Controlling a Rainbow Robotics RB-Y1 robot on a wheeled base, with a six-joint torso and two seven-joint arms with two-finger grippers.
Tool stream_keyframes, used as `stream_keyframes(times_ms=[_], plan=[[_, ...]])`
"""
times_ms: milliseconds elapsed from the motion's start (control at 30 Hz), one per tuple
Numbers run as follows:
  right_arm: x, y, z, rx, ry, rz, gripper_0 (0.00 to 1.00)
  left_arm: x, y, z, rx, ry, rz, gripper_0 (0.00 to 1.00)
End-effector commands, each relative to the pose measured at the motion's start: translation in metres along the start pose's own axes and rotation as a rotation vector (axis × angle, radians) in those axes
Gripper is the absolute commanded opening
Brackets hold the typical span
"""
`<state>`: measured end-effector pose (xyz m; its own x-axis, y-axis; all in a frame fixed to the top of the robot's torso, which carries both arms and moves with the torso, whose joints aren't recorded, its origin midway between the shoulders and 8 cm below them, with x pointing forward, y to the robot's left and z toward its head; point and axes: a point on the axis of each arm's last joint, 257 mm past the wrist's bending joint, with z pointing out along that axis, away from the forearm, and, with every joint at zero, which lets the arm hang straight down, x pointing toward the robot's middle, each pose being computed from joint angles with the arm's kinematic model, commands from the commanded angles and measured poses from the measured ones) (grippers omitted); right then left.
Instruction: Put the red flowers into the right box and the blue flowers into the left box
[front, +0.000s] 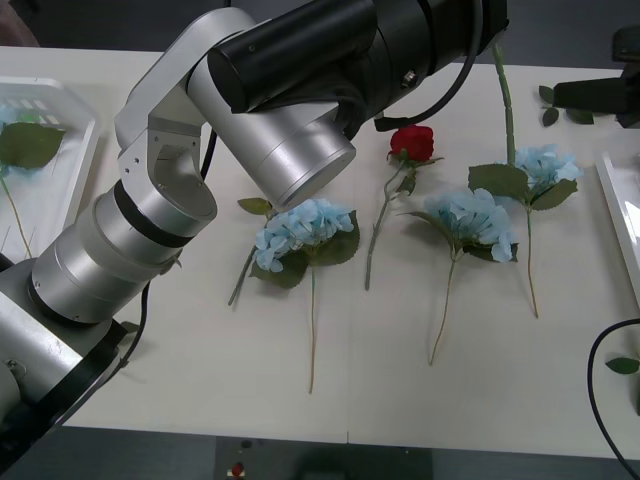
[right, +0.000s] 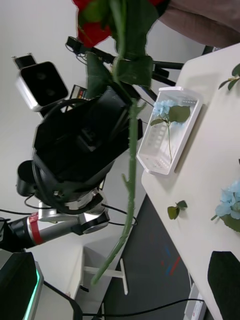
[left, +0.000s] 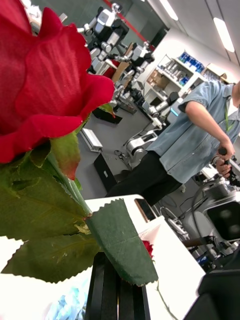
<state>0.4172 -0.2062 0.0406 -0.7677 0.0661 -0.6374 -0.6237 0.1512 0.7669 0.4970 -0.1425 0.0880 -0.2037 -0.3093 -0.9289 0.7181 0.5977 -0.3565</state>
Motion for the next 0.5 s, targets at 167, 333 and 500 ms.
stream_keyframes(times_ms=[167,333,500], plan=[[-0.010,-0.002,0.033,0.033,0.027,-0.014,1.00,-0.030,-0.039,-0.002,0.074,-0.075,0.023,0.00],[-0.013,-0.008,0.054,0.042,0.037,-0.008,1.00,-0.031,-0.045,-0.002,0.092,-0.089,0.042,0.00],[-0.017,-0.008,0.071,0.034,0.043,-0.008,1.00,-0.028,-0.048,-0.001,0.095,-0.096,0.059,0.00]])
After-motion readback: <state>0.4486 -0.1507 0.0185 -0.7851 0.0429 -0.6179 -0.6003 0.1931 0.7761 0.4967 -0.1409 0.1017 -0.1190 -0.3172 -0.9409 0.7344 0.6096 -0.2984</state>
